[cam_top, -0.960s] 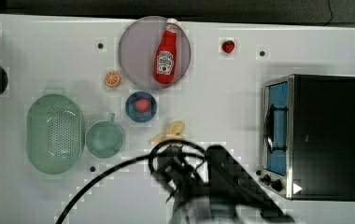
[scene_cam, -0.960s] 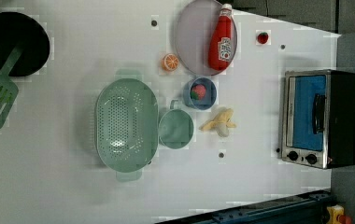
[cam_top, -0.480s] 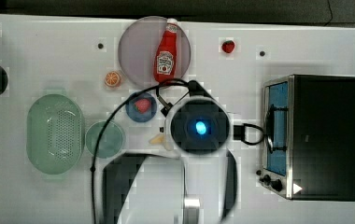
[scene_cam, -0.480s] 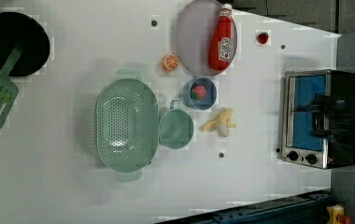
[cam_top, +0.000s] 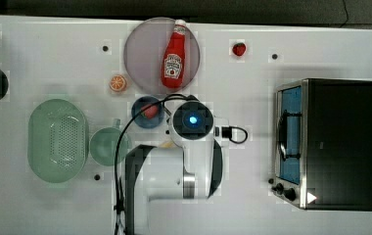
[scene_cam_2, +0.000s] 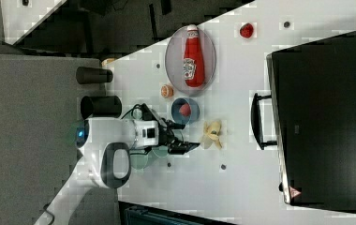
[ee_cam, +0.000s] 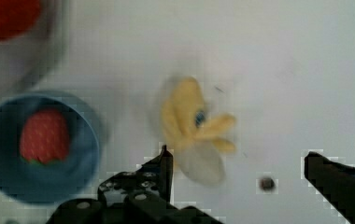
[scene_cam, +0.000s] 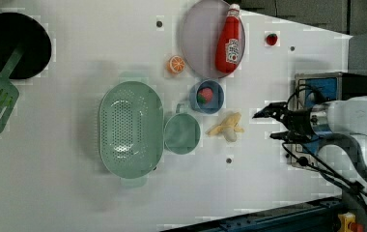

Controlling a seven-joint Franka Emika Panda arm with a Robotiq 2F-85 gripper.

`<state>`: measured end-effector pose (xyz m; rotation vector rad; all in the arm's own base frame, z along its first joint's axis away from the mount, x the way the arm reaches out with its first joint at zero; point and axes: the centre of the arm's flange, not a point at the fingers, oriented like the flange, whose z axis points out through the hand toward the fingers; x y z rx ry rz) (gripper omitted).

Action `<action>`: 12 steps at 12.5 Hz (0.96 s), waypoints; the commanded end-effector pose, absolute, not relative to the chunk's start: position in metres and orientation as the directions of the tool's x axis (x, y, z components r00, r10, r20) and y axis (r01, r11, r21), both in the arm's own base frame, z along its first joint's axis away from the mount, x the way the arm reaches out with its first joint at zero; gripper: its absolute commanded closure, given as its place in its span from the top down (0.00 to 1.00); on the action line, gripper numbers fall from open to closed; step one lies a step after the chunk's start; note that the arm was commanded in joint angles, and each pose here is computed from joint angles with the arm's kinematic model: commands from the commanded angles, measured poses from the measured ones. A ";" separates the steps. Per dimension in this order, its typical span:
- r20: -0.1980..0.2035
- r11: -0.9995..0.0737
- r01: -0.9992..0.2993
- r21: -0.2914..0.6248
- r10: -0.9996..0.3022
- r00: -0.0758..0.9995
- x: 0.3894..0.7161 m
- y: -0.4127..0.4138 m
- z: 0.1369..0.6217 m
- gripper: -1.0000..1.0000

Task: Pick banana from table and place on oven.

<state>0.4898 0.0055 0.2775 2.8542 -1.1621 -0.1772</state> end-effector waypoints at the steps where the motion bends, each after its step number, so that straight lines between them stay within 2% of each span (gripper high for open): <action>1: -0.061 -0.727 -0.684 0.069 -0.687 0.724 0.490 0.009 0.256 1.00; 5: -0.085 -0.751 -0.656 0.073 -0.660 0.746 0.479 0.027 0.193 1.00; 9: -0.085 -0.758 -0.649 0.061 -0.652 0.753 0.474 0.033 0.163 1.00; 10: -0.092 -0.758 -0.649 0.067 -0.653 0.752 0.471 0.033 0.159 0.96; 12: -0.089 -0.758 -0.650 0.064 -0.653 0.753 0.470 0.033 0.157 0.72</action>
